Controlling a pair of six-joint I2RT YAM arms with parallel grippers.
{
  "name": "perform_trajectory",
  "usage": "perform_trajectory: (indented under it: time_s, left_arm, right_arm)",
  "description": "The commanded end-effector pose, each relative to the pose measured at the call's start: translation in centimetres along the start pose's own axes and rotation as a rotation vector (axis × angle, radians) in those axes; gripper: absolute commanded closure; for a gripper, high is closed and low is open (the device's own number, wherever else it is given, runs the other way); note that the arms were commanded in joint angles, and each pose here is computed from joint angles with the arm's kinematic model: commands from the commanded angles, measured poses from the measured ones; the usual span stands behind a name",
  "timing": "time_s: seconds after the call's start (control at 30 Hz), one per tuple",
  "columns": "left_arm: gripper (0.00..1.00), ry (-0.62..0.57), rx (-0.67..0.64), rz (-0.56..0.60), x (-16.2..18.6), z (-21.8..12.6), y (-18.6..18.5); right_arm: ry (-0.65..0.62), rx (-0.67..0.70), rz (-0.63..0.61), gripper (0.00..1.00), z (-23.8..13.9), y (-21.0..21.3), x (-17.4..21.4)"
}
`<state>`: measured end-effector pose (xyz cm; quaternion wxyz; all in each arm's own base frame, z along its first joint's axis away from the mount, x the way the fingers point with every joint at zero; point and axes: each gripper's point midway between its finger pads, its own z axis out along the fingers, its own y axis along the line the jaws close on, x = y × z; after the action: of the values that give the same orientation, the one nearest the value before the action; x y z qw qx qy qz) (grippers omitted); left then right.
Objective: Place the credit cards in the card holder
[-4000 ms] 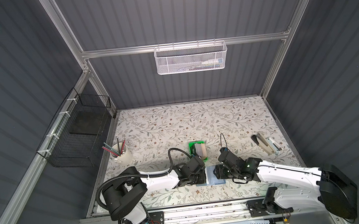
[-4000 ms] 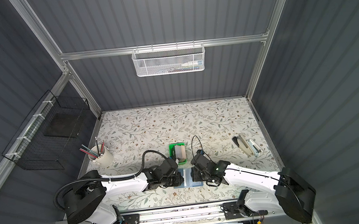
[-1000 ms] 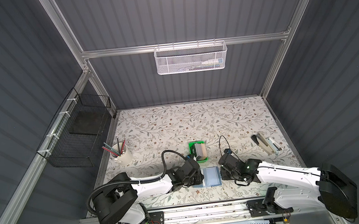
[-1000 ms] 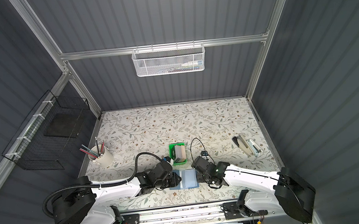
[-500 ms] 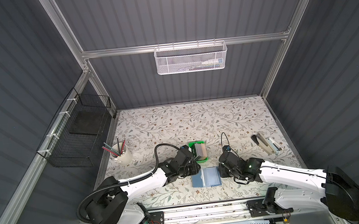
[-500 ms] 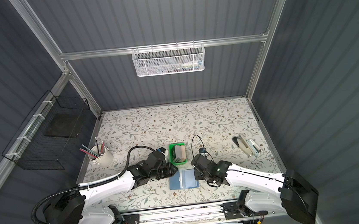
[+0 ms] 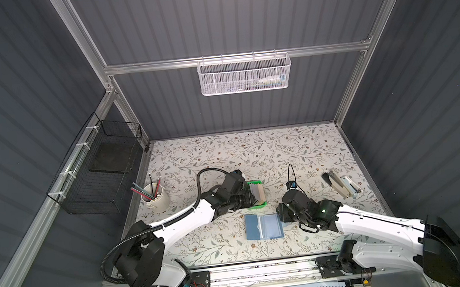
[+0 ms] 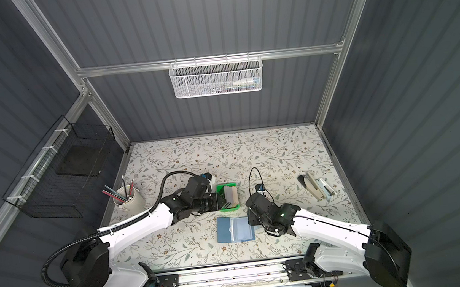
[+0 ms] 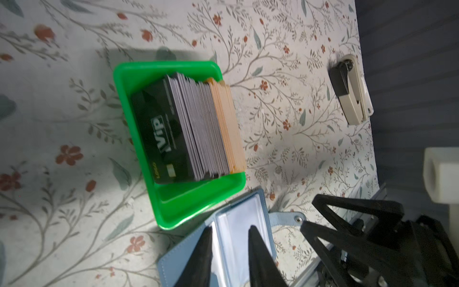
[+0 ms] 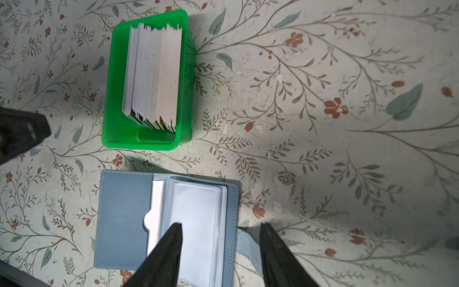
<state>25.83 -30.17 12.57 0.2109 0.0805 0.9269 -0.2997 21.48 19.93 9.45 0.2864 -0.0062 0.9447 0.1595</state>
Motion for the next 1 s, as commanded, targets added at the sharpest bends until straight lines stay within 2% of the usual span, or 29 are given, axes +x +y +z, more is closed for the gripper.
perform_trajectory:
  time_s: [0.0, 0.2, 0.43, 0.7, 0.77, 0.97]
  left_arm:
    - [0.72, 0.043, -0.024, 0.088, -0.9, -0.3, 0.3]
    - [0.72, 0.058, -0.042, 0.151, -3.8, -0.2, 0.3]
    - [0.73, 0.076, -0.087, 0.156, -5.7, 1.0, 1.3]
    - [0.74, 0.096, -0.107, 0.194, -5.0, 1.9, 2.8]
    - [0.74, 0.1, -0.104, 0.19, -4.7, 1.9, 3.1]
    - [0.75, 0.15, -0.074, 0.13, -3.7, 2.4, 3.4]
  right_arm:
    - [-0.05, -0.009, -0.013, 0.46, -0.7, 0.6, -2.4]
    - [-0.058, -0.017, -0.039, 0.4, -0.7, 1.5, -5.0]
    - [-0.043, -0.061, -0.071, 0.32, 0.3, 3.9, -7.0]
    - [-0.061, -0.042, -0.071, 0.23, 2.2, 5.2, -8.7]
    - [-0.068, -0.028, -0.069, 0.22, 2.5, 5.2, -9.1]
    - [-0.058, 0.004, -0.08, 0.1, 4.0, 5.6, -9.7]
